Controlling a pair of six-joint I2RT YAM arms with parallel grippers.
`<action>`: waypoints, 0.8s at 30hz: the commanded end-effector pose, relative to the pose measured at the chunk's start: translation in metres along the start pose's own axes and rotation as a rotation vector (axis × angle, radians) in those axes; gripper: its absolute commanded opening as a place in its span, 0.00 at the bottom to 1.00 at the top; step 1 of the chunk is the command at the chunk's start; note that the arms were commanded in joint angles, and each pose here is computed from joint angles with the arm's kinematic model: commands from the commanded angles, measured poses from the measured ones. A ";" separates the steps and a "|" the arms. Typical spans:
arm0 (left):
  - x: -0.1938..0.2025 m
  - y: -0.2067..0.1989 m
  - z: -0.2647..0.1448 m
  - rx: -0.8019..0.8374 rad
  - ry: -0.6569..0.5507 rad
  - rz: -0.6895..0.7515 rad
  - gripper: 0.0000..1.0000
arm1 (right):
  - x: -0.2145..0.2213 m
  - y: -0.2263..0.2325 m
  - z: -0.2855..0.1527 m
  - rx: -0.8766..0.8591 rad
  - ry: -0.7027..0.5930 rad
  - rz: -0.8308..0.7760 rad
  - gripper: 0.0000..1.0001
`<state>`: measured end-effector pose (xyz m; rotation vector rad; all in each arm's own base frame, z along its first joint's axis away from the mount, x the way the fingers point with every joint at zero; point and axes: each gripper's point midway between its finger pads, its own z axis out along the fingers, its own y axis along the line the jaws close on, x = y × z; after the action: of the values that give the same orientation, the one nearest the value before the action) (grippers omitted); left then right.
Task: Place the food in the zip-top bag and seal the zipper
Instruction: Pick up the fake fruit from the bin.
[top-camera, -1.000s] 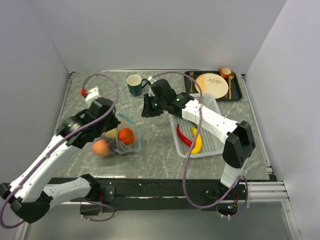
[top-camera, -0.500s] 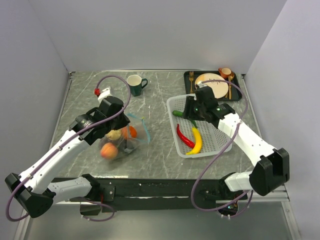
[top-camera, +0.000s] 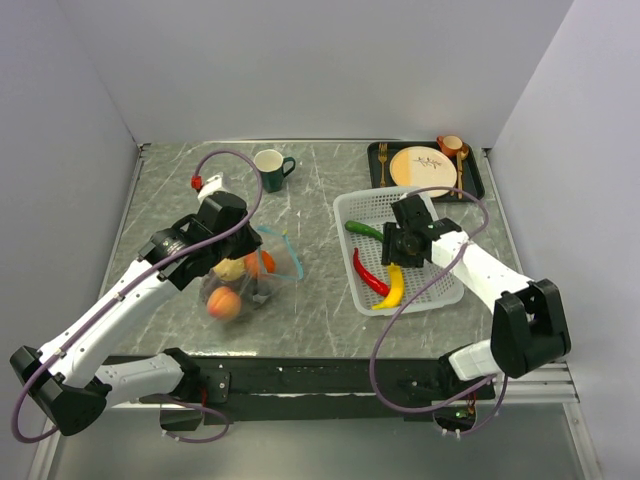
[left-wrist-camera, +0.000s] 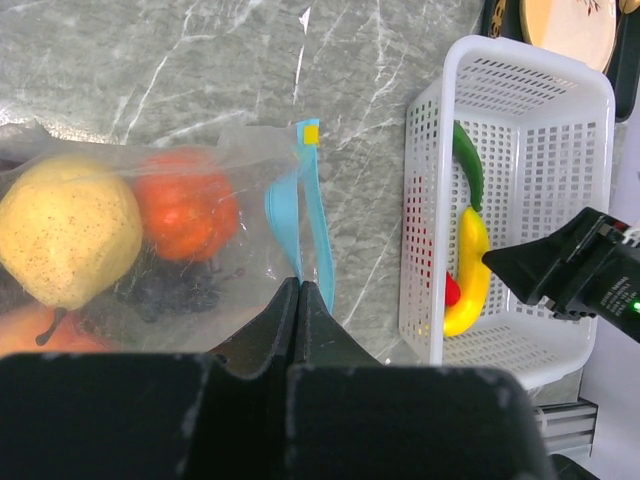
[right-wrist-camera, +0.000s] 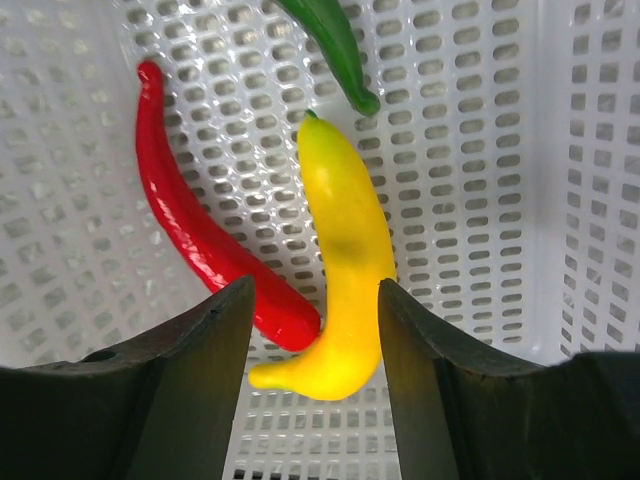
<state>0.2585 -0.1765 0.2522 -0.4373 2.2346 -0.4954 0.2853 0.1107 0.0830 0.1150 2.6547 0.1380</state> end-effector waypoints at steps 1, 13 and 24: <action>-0.014 -0.018 -0.006 0.079 -0.042 -0.009 0.01 | 0.003 -0.006 0.015 0.000 0.018 -0.004 0.59; -0.014 -0.018 -0.003 0.070 -0.041 0.005 0.01 | 0.016 -0.014 0.039 0.008 0.074 0.007 0.41; -0.013 -0.020 0.000 0.067 -0.033 0.024 0.01 | -0.025 -0.028 -0.024 0.080 -0.106 0.036 0.25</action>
<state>0.2616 -0.1802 0.2506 -0.4112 2.2388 -0.4953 0.2824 0.0925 0.0590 0.1406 2.7036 0.0867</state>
